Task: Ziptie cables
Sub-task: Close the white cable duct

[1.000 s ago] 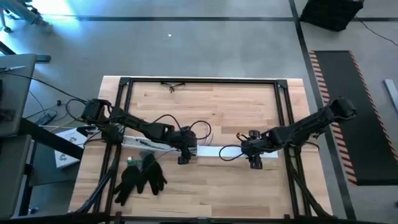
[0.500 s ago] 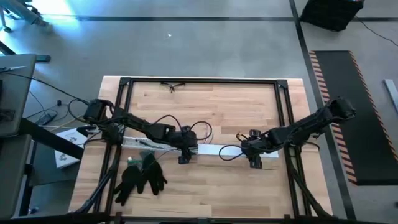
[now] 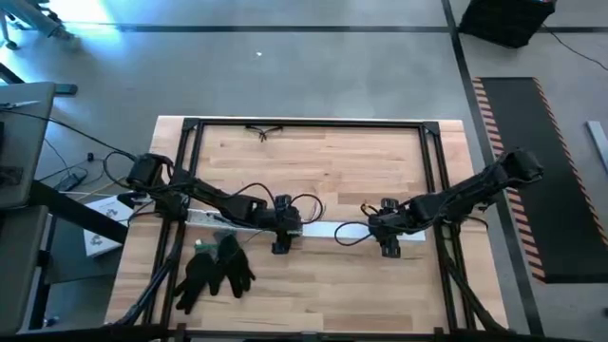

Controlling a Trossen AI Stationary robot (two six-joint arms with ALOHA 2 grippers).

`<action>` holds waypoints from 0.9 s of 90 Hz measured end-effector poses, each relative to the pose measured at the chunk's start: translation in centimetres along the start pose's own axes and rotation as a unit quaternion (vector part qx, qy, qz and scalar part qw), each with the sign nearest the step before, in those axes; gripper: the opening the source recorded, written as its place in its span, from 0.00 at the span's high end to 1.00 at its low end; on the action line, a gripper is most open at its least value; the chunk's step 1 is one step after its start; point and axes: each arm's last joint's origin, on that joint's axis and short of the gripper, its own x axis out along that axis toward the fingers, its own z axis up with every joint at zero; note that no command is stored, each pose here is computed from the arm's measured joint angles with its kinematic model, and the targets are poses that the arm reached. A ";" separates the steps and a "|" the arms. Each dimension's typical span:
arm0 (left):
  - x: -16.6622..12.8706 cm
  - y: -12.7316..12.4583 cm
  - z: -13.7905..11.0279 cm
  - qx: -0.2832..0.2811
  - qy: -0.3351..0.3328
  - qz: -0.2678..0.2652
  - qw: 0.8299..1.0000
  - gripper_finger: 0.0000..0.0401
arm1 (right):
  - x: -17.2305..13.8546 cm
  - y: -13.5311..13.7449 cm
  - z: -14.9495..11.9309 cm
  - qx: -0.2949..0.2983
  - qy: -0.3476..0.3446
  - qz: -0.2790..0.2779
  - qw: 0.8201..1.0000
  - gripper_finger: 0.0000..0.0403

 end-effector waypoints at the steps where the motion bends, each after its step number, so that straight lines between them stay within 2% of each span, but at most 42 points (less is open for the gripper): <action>1: 0.0 0.0 0.0 0.001 0.000 0.001 1.000 0.45 | 0.0 0.0 0.0 0.000 0.000 0.000 1.000 0.42; 23: 0.0 0.0 0.0 0.002 0.001 -0.013 1.000 0.44 | 0.0 0.0 0.0 0.000 0.000 0.000 1.000 0.42; 41: -0.1 0.1 0.1 0.005 -0.002 -0.009 1.000 0.40 | 0.0 0.0 0.0 0.002 0.000 0.001 1.000 0.42; 62: -0.1 0.0 0.1 0.008 -0.001 0.008 1.000 0.40 | 0.0 0.0 0.0 0.005 0.001 0.002 1.000 0.42; 81: -0.1 0.0 0.0 0.009 0.004 -0.001 1.000 0.40 | 0.0 0.0 0.0 0.006 0.002 0.002 1.000 0.42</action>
